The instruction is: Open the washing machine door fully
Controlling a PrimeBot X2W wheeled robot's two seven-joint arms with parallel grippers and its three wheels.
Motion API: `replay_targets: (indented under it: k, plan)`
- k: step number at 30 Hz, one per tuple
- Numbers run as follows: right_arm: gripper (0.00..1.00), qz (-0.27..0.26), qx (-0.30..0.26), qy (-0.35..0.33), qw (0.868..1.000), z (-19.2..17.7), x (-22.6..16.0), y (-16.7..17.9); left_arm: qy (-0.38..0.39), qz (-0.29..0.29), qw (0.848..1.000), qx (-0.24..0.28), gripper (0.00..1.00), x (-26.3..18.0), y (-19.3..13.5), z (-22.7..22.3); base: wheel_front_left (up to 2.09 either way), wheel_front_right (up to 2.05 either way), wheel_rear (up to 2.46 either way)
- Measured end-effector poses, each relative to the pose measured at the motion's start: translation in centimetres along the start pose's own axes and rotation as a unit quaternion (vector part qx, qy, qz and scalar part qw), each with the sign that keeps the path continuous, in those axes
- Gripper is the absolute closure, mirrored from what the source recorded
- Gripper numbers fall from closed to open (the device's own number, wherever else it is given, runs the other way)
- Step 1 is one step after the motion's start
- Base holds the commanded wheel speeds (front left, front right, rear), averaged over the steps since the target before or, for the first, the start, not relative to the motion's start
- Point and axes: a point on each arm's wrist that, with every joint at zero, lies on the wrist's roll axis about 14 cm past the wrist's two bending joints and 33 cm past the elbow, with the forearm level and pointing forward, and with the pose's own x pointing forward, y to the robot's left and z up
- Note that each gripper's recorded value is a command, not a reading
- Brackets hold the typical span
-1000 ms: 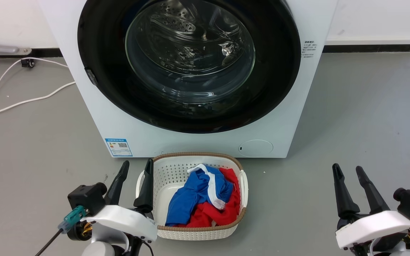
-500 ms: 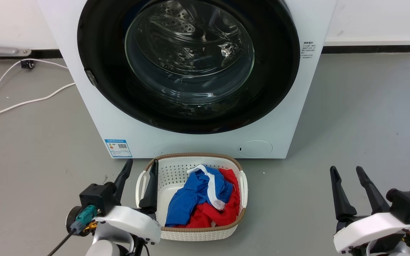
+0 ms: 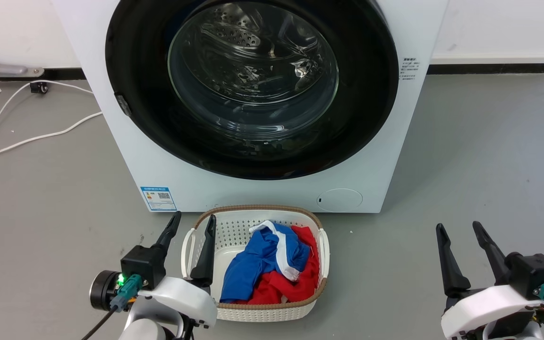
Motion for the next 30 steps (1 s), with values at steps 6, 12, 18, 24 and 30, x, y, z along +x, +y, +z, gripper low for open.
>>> replay_targets:
  k: [6, 12, 18, 24, 30]
  plan:
    - [0.0, 0.002, -0.015, 0.001, 1.0, -0.13, -0.1, 0.1, 0.0, -0.002, 1.0, 0.016, 0.0, -0.09, -0.03, -0.15, 0.0, 0.0, 0.0]
    - [0.0, 0.002, -0.023, 0.0, 1.0, -0.23, -0.09, 0.07, 0.003, -0.003, 1.0, 0.026, 0.0, -0.16, -0.09, -0.46, 0.0, 0.0, 0.0]
    - [0.0, 0.003, -0.031, 0.002, 1.0, -0.46, -0.18, 0.1, 0.004, -0.003, 0.999, 0.04, 0.0, -0.1, -0.06, -0.64, 0.0, 0.0, 0.0]
    - [0.0, 0.001, -0.022, 0.001, 1.0, -0.55, -0.19, 0.01, 0.004, 0.005, 0.999, 0.035, 0.0, -0.13, 0.28, -0.7, 0.0, 0.0, 0.0]
    - [0.0, 0.0, -0.016, 0.002, 1.0, -0.69, -0.18, -0.03, 0.007, 0.011, 1.0, 0.028, 0.0, -0.18, 0.57, -0.93, 0.0, 0.0, 0.0]
